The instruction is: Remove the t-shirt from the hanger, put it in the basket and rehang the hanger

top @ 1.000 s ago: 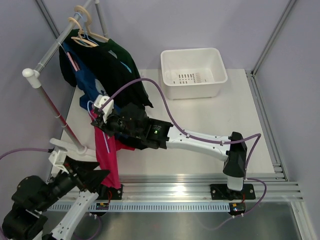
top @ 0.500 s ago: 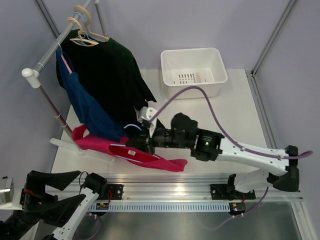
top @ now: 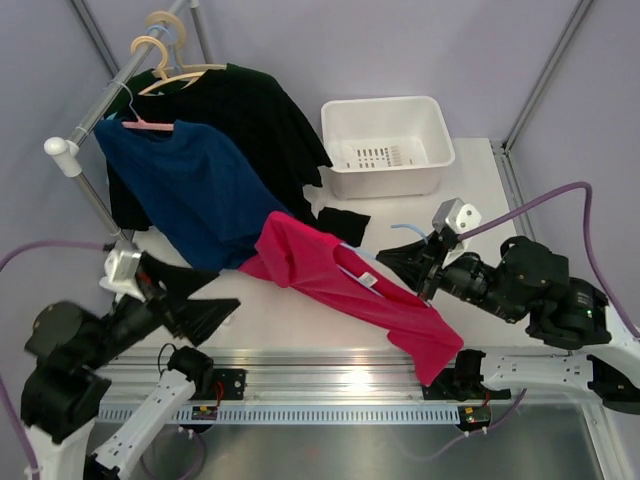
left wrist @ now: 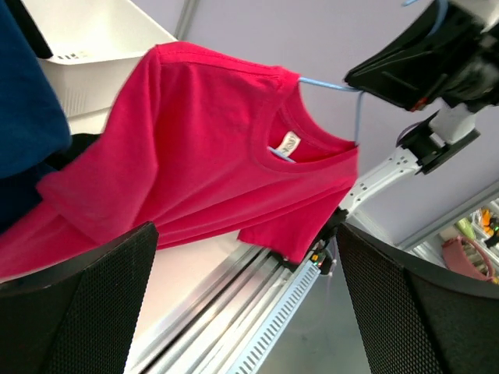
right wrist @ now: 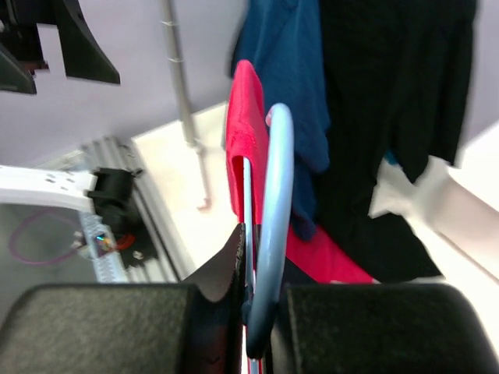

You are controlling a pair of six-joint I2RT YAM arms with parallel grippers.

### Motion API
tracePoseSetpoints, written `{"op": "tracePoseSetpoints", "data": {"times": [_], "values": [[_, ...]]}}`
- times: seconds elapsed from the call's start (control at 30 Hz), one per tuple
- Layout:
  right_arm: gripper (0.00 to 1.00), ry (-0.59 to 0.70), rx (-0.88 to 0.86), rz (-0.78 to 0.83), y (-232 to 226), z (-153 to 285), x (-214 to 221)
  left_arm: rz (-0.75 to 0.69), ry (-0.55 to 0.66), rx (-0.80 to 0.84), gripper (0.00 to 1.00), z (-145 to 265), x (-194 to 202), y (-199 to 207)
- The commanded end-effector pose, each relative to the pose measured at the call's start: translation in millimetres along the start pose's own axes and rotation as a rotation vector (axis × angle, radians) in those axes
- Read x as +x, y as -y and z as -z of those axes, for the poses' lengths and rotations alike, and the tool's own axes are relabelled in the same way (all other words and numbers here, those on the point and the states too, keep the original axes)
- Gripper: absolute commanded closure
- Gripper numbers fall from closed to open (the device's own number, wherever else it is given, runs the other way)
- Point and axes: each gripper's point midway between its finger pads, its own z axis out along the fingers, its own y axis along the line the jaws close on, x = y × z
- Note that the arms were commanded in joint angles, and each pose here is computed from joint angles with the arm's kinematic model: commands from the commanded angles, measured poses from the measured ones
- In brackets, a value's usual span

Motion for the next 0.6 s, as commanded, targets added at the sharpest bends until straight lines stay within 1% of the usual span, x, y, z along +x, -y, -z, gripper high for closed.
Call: {"op": "tracePoseSetpoints", "data": {"times": [0.0,0.03,0.07,0.1,0.13,0.17,0.2,0.23,0.27,0.33,0.4,0.47,0.57], "values": [[1.00,-0.042,0.133,0.116,31,20,-12,-0.173,0.013,0.106,0.01,-38,-33,7],[1.00,-0.038,0.162,0.123,36,20,-17,-0.198,0.020,0.107,0.01,-45,-40,6],[1.00,-0.010,0.233,0.117,49,26,-31,-0.240,0.037,0.118,0.01,-54,-47,5],[1.00,-0.034,0.250,0.142,51,23,-31,-0.239,0.012,0.112,0.01,-69,-47,-4],[1.00,-0.006,0.270,0.136,55,29,-47,-0.257,0.010,0.119,0.01,-74,-52,-3],[1.00,-0.006,0.289,0.140,58,31,-53,-0.274,0.007,0.112,0.01,-79,-56,-6],[1.00,-0.034,0.310,0.151,61,29,-53,-0.268,-0.010,0.100,0.01,-90,-58,-12],[1.00,-0.025,0.330,0.147,65,32,-60,-0.274,-0.008,0.091,0.01,-93,-62,-14],[1.00,0.013,0.349,0.131,69,42,-78,-0.286,0.010,0.067,0.01,-95,-70,-16],[1.00,0.042,0.347,0.127,71,53,-90,-0.282,0.011,0.017,0.01,-103,-73,-28],[1.00,0.097,0.328,0.107,72,71,-109,-0.287,0.021,-0.048,0.01,-107,-76,-42],[1.00,0.152,0.312,0.084,74,91,-126,-0.282,0.001,-0.081,0.01,-113,-69,-55],[1.00,0.205,0.330,0.072,83,118,-139,-0.273,-0.036,-0.095,0.01,-119,-57,-66]]}}
